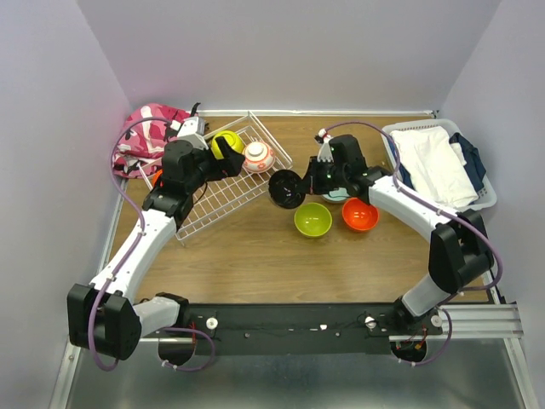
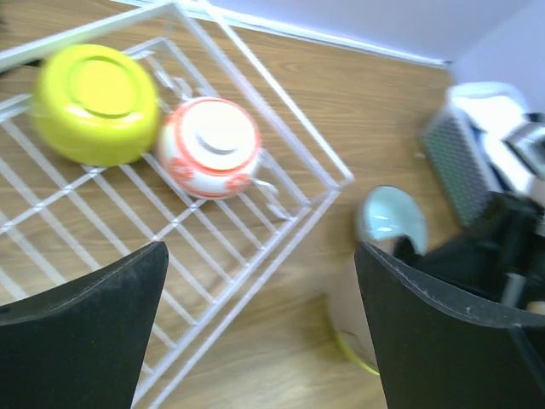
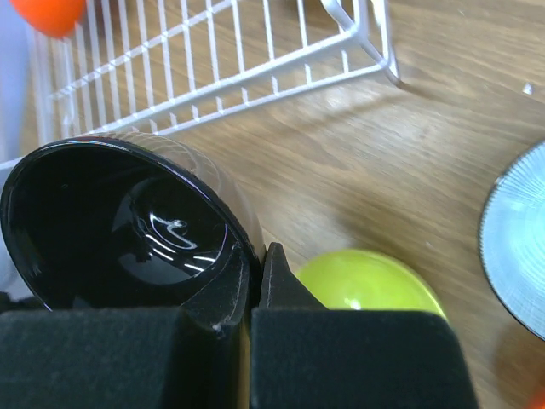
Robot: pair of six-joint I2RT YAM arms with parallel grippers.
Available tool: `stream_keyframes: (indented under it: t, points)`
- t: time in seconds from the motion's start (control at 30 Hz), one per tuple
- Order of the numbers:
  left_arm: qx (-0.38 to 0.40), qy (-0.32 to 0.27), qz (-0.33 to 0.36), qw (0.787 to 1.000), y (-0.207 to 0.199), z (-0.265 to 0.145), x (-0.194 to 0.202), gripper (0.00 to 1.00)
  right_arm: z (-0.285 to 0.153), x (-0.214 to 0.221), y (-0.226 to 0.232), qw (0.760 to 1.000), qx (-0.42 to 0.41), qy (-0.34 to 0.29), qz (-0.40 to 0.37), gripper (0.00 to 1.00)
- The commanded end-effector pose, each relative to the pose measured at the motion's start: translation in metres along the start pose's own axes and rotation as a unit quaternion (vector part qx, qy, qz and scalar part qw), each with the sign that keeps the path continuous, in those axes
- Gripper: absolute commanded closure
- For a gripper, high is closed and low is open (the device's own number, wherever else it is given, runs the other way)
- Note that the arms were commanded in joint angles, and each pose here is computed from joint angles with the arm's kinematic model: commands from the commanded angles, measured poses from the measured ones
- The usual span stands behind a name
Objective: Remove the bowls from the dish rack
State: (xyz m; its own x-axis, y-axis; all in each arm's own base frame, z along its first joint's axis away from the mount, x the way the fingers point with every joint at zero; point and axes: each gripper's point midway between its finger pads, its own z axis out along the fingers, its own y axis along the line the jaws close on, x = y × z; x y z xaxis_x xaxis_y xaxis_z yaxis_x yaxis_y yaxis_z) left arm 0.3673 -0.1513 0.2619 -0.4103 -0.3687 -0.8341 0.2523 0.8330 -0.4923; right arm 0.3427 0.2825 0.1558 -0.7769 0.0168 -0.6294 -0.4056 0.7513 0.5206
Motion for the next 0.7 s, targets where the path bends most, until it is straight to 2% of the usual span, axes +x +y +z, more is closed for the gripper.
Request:
stream_keyframes:
  t: [0.0,0.33,0.67]
  points:
    - [-0.108,-0.009,0.085,0.99,0.041,-0.01,-0.009,0.01,-0.009,0.007,-0.002,0.999,0.025,0.011,-0.044,0.99]
    - [-0.211,0.006,0.121,0.97,0.08,-0.018,-0.01,0.01,0.027,0.046,0.032,0.988,0.052,0.072,-0.129,0.99]
    - [-0.23,0.016,0.135,0.964,0.089,-0.019,-0.006,0.01,0.051,0.08,0.014,0.97,0.124,0.14,-0.154,0.99]
